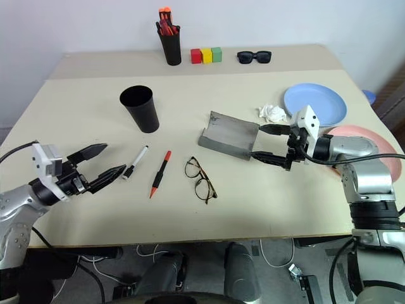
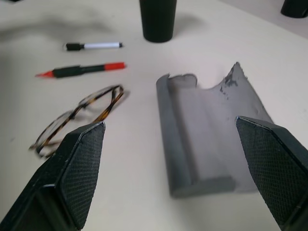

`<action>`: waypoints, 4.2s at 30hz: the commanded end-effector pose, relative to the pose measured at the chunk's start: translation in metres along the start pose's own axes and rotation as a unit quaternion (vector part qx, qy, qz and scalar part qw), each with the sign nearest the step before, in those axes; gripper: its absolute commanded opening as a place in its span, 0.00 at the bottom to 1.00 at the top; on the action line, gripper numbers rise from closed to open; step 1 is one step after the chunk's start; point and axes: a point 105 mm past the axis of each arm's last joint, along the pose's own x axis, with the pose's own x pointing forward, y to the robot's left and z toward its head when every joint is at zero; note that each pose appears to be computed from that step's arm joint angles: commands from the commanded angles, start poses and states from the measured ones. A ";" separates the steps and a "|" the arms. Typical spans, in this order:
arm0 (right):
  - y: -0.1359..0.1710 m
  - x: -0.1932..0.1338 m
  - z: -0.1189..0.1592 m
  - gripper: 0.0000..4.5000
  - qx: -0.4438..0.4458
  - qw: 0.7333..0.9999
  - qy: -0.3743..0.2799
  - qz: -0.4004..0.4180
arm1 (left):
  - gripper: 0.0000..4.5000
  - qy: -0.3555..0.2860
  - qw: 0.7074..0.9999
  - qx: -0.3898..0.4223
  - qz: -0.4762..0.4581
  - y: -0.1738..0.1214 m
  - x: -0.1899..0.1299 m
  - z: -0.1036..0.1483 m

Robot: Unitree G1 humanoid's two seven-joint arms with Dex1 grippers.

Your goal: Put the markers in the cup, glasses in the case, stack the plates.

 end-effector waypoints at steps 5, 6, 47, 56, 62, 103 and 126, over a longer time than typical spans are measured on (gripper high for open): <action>0.006 -0.004 0.015 0.99 -0.045 0.998 -0.015 -0.032 | 1.00 0.003 1.000 0.008 -0.012 0.010 0.011 0.009; 0.007 -0.004 0.015 0.99 -0.048 0.998 -0.013 -0.035 | 1.00 0.004 1.000 0.005 -0.009 0.013 0.012 0.009; 0.065 0.031 0.016 0.99 -0.062 0.993 -0.080 -0.066 | 1.00 0.391 0.912 -0.116 0.040 0.000 0.051 -0.034; 0.062 0.029 0.014 1.00 -0.064 0.993 -0.073 -0.069 | 0.81 0.399 0.905 -0.111 0.097 0.010 0.052 -0.047; 0.060 0.029 0.013 1.00 -0.065 0.993 -0.071 -0.075 | 0.14 0.401 0.903 -0.120 0.096 0.007 0.053 -0.048; 0.057 0.029 0.052 1.00 -0.032 0.982 -0.171 -0.068 | 0.01 -0.221 0.953 0.091 0.187 0.115 0.124 0.118; 0.056 0.030 0.048 1.00 -0.040 0.984 -0.158 -0.070 | 0.01 -0.210 0.958 0.038 0.190 0.103 0.128 0.063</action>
